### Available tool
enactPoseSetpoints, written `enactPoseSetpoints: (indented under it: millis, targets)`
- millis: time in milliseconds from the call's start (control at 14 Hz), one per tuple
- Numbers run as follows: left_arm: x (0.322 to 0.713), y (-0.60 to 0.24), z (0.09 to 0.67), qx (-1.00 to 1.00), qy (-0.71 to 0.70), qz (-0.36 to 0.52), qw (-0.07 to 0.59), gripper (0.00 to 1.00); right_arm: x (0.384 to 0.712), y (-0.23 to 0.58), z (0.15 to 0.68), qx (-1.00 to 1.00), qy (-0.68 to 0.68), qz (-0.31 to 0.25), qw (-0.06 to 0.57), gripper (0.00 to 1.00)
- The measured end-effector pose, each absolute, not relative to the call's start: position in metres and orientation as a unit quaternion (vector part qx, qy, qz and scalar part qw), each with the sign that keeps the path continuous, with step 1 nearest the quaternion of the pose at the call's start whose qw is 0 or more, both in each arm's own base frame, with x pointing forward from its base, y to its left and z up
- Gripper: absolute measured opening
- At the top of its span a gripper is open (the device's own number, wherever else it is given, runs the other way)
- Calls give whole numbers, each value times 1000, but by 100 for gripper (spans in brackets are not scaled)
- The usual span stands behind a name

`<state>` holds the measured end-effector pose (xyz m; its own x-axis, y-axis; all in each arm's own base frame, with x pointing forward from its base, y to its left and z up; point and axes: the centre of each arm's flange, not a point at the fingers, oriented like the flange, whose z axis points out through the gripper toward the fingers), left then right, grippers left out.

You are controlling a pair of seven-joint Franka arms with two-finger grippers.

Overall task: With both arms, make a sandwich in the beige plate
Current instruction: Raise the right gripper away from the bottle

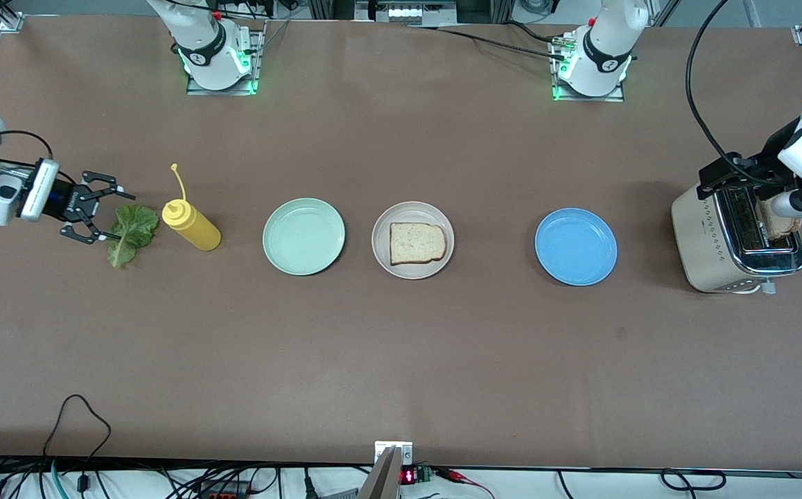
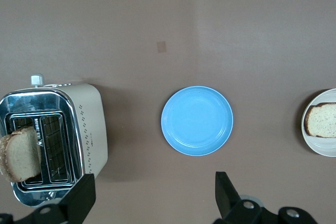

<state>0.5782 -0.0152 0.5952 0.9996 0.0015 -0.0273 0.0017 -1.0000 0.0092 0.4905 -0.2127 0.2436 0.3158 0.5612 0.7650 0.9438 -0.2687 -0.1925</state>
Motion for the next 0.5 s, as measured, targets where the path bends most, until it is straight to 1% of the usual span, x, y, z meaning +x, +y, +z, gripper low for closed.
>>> enactPoseSetpoints:
  millis: [142, 285, 499]
  targets:
    - [578, -15, 595, 1000, 1, -14, 5, 100, 491, -216, 258, -773, -475, -260, 329, 100]
    - [578, -15, 595, 1000, 1, -14, 5, 100, 494, -219, 268, -805, -436, -241, 322, 100]
    - [579, -15, 596, 1000, 1, -12, 5, 100, 504, -224, 286, -849, -368, -205, 318, 100]
